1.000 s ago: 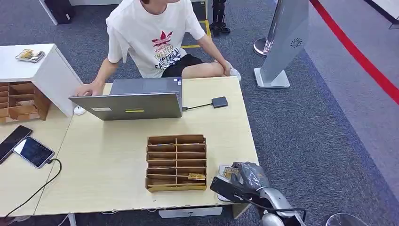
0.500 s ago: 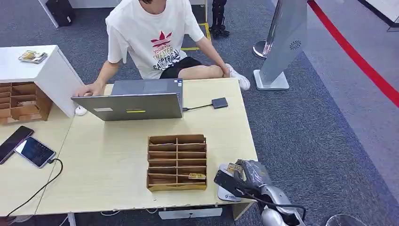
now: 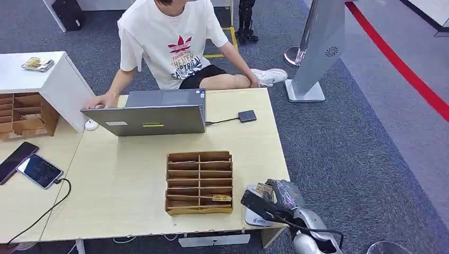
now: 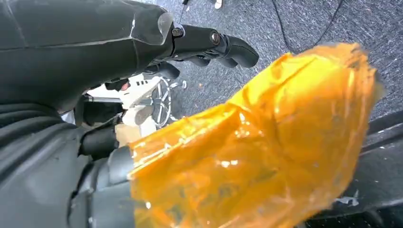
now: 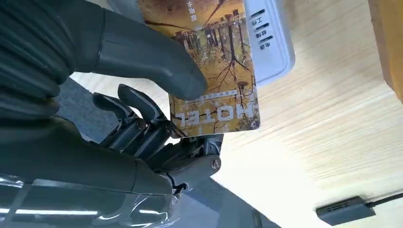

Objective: Pass the card to the sensor for recognition and then transmit it.

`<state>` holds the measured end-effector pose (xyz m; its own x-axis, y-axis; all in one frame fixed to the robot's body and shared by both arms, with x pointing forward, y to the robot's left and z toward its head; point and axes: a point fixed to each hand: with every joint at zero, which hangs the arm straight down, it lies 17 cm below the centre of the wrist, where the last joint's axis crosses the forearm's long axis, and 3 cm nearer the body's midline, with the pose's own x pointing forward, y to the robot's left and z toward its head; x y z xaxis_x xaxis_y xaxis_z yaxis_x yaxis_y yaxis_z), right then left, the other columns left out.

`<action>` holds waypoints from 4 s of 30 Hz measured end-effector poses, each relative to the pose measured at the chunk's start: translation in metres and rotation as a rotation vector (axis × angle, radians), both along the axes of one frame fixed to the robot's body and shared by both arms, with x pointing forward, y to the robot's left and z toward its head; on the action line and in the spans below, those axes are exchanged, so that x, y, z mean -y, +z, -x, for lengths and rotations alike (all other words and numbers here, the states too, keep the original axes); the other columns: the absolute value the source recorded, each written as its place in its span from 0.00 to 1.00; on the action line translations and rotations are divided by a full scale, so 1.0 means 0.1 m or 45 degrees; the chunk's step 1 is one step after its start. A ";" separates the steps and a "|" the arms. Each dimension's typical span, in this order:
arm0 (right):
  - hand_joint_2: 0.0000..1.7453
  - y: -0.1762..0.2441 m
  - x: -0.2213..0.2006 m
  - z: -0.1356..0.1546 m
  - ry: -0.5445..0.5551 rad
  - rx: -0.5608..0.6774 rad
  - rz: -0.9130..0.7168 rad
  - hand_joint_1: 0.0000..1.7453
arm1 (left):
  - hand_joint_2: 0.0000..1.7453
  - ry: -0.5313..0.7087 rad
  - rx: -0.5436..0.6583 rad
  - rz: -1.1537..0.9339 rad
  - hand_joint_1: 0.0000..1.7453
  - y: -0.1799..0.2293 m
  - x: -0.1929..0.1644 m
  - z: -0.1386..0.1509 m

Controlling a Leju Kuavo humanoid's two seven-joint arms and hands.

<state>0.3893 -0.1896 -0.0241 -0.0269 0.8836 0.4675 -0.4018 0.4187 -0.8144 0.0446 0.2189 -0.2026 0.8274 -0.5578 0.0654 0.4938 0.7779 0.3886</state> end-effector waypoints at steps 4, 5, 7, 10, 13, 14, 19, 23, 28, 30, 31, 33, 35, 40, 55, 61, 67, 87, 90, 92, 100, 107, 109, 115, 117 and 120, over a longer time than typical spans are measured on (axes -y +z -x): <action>1.00 0.00 0.00 0.00 -0.002 -0.001 -0.001 1.00 | 0.00 -0.004 0.001 0.001 0.00 0.00 0.00 0.00; 1.00 0.00 0.00 0.00 -0.003 -0.001 -0.002 1.00 | 0.00 -0.004 0.003 0.002 0.00 0.00 0.00 0.00; 1.00 0.00 0.00 -0.01 -0.005 -0.002 -0.004 1.00 | 0.00 -0.006 0.003 0.002 0.00 0.00 0.00 0.00; 1.00 0.00 0.01 -0.01 -0.008 -0.004 -0.004 1.00 | 0.00 -0.007 0.001 0.003 0.00 -0.01 0.00 0.01; 1.00 -0.01 0.01 -0.01 -0.010 -0.006 -0.004 1.00 | 0.00 -0.009 -0.001 0.003 0.00 -0.01 0.00 0.01; 1.00 -0.01 0.01 -0.01 -0.009 -0.006 -0.004 1.00 | 0.00 -0.008 -0.001 0.003 0.00 -0.01 0.00 0.01; 1.00 -0.01 0.01 -0.01 -0.009 -0.008 -0.005 1.00 | 0.00 -0.012 0.002 0.003 0.00 -0.01 0.00 0.01; 1.00 -0.01 0.01 -0.01 -0.009 -0.008 -0.005 1.00 | 0.00 -0.014 0.004 0.005 0.00 -0.01 0.01 0.00; 1.00 -0.01 0.01 -0.01 -0.010 -0.008 -0.005 1.00 | 0.00 -0.015 0.006 0.006 0.00 -0.01 0.01 0.00; 1.00 -0.01 0.01 -0.01 -0.010 -0.008 -0.005 1.00 | 0.00 -0.016 0.006 0.006 0.00 -0.01 0.01 0.00; 1.00 -0.01 0.01 -0.01 -0.010 -0.008 -0.005 1.00 | 0.00 -0.016 0.006 0.006 0.00 -0.01 0.01 0.00; 1.00 -0.01 0.01 -0.01 -0.009 -0.007 -0.006 1.00 | 0.00 -0.016 0.006 0.006 0.00 -0.01 0.01 0.00; 1.00 -0.01 0.01 -0.01 -0.010 -0.007 -0.006 1.00 | 0.00 -0.016 0.006 0.006 0.00 -0.01 0.01 0.00; 1.00 -0.01 0.01 -0.01 -0.010 -0.008 -0.006 1.00 | 0.00 -0.015 0.006 0.005 0.00 -0.01 0.01 0.00; 1.00 -0.01 0.01 -0.01 -0.010 -0.008 -0.006 1.00 | 0.00 -0.008 0.002 0.000 0.00 -0.01 -0.02 0.01; 1.00 -0.01 0.01 -0.01 -0.010 -0.008 -0.006 1.00 | 0.00 -0.007 0.002 0.001 0.00 -0.01 -0.02 0.01; 1.00 -0.01 0.01 -0.01 -0.010 -0.008 -0.006 1.00 | 0.00 -0.007 0.002 0.001 0.00 -0.01 -0.02 0.01; 1.00 -0.01 0.02 -0.01 -0.013 -0.010 -0.046 1.00 | 0.00 0.492 -0.157 0.274 0.00 -0.05 0.34 0.45; 1.00 -0.01 0.02 -0.01 -0.013 -0.010 -0.047 1.00 | 0.00 0.506 -0.157 0.276 0.00 -0.05 0.35 0.45; 1.00 -0.01 0.02 -0.01 -0.013 -0.010 -0.047 1.00 | 0.00 0.512 -0.159 0.279 0.00 -0.05 0.36 0.46; 1.00 -0.02 0.02 -0.01 -0.014 -0.012 -0.046 1.00 | 0.00 0.512 -0.159 0.282 0.00 -0.05 0.37 0.46; 1.00 -0.01 0.02 -0.02 -0.014 -0.011 -0.046 1.00 | 0.00 0.511 -0.157 0.286 0.00 -0.04 0.39 0.45; 1.00 -0.02 0.02 -0.02 -0.015 -0.012 -0.047 1.00 | 0.00 0.511 -0.156 0.286 0.00 -0.04 0.39 0.45; 1.00 -0.02 0.03 -0.02 -0.015 -0.013 -0.046 1.00 | 0.00 0.510 -0.156 0.287 0.00 -0.04 0.39 0.45; 1.00 -0.02 0.03 -0.02 -0.015 -0.014 -0.046 1.00 | 0.00 0.512 -0.157 0.285 0.00 -0.04 0.39 0.45; 1.00 -0.02 0.03 -0.02 -0.018 -0.015 -0.051 1.00 | 0.00 0.668 -0.184 0.292 0.00 -0.04 0.39 0.53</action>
